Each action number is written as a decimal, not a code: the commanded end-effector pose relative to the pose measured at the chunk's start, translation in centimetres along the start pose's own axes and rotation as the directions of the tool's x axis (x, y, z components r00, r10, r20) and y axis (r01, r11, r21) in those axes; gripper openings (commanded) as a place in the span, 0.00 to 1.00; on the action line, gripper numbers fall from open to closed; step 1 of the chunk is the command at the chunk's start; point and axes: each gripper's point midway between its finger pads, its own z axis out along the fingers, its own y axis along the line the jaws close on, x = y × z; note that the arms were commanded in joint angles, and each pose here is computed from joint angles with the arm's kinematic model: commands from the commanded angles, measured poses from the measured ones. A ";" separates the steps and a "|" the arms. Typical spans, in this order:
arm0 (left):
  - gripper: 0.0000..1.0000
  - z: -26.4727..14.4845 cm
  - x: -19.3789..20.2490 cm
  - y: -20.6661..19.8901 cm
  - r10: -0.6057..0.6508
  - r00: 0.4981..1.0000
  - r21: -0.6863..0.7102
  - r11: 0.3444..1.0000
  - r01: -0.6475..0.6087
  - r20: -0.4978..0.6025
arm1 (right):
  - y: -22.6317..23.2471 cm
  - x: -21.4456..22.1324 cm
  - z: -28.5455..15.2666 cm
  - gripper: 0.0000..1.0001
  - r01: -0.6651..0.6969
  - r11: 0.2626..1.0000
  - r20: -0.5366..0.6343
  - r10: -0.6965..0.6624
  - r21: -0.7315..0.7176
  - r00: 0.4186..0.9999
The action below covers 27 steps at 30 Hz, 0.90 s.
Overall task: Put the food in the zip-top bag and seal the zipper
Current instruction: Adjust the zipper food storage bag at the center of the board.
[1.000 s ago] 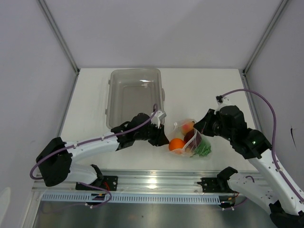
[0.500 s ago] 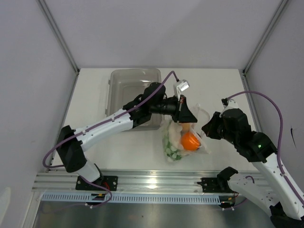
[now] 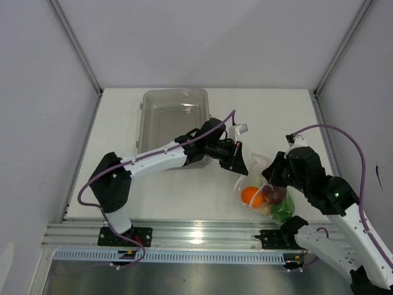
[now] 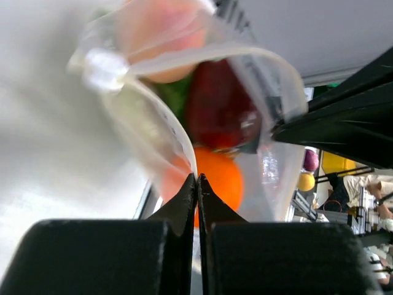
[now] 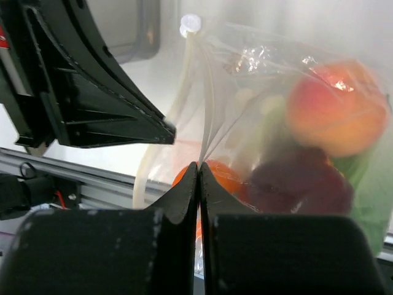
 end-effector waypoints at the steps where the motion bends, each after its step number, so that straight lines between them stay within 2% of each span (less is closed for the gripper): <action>1: 0.01 -1.5 -1.0 0.3 0.034 0.999 -0.044 0.998 -0.033 0.038 | -0.1 -0.2 1.1 0.00 0.017 1.000 0.013 -0.017 0.012 1.000; 4: 0.00 -3.3 -2.6 -1.1 0.102 0.992 -0.075 0.993 -0.096 0.073 | -0.4 -1.2 0.5 0.00 0.041 0.998 0.043 -0.043 0.043 0.998; 5: 0.00 -4.2 -4.4 -3.1 0.145 0.983 -0.063 0.988 -0.139 0.110 | -0.7 -1.5 0.3 0.00 0.058 0.996 0.042 -0.060 0.064 0.997; 9: 0.01 -5.8 -5.3 -5.8 0.182 0.975 -0.028 0.983 -0.180 0.130 | -0.3 -3.8 -1.9 0.00 0.069 0.995 0.100 -0.076 0.076 0.992; 11: 0.00 -6.0 -4.9 -5.8 0.182 0.974 -0.030 0.983 -0.180 0.136 | 0.2 -3.9 -2.3 0.00 0.062 0.997 0.103 -0.067 0.052 0.992; 15: 0.00 -4.5 -2.4 -0.6 0.133 0.987 -0.130 0.984 -0.121 0.089 | 0.6 -3.3 -1.3 0.00 0.035 0.999 0.129 -0.034 -0.008 0.991; 16: 0.01 -3.0 -1.5 2.0 0.102 0.994 -0.162 0.982 -0.094 0.041 | -0.3 -1.7 0.5 0.00 0.042 0.999 0.091 -0.043 0.019 0.995; 17: 0.01 -2.5 -0.8 3.8 0.058 0.998 -0.188 0.980 -0.056 0.005 | -0.3 -1.7 1.4 0.00 0.042 0.999 0.102 -0.044 0.017 0.994; 19: 0.01 -1.1 -0.3 5.6 0.011 0.999 -0.190 0.982 -0.019 -0.046 | -1.4 -0.3 3.8 0.00 0.053 0.996 0.040 -0.056 0.069 0.998; 22: 0.01 -1.3 -2.4 4.1 0.048 0.999 -0.166 0.985 -0.047 0.003 | -1.3 -0.3 4.9 0.00 0.083 0.992 -0.014 -0.083 0.094 0.996; 27: 0.01 -5.8 -6.7 -3.3 0.172 0.975 -0.115 0.981 -0.156 0.143 | 2.0 -6.5 -0.7 0.00 0.092 0.995 0.158 -0.095 0.022 0.983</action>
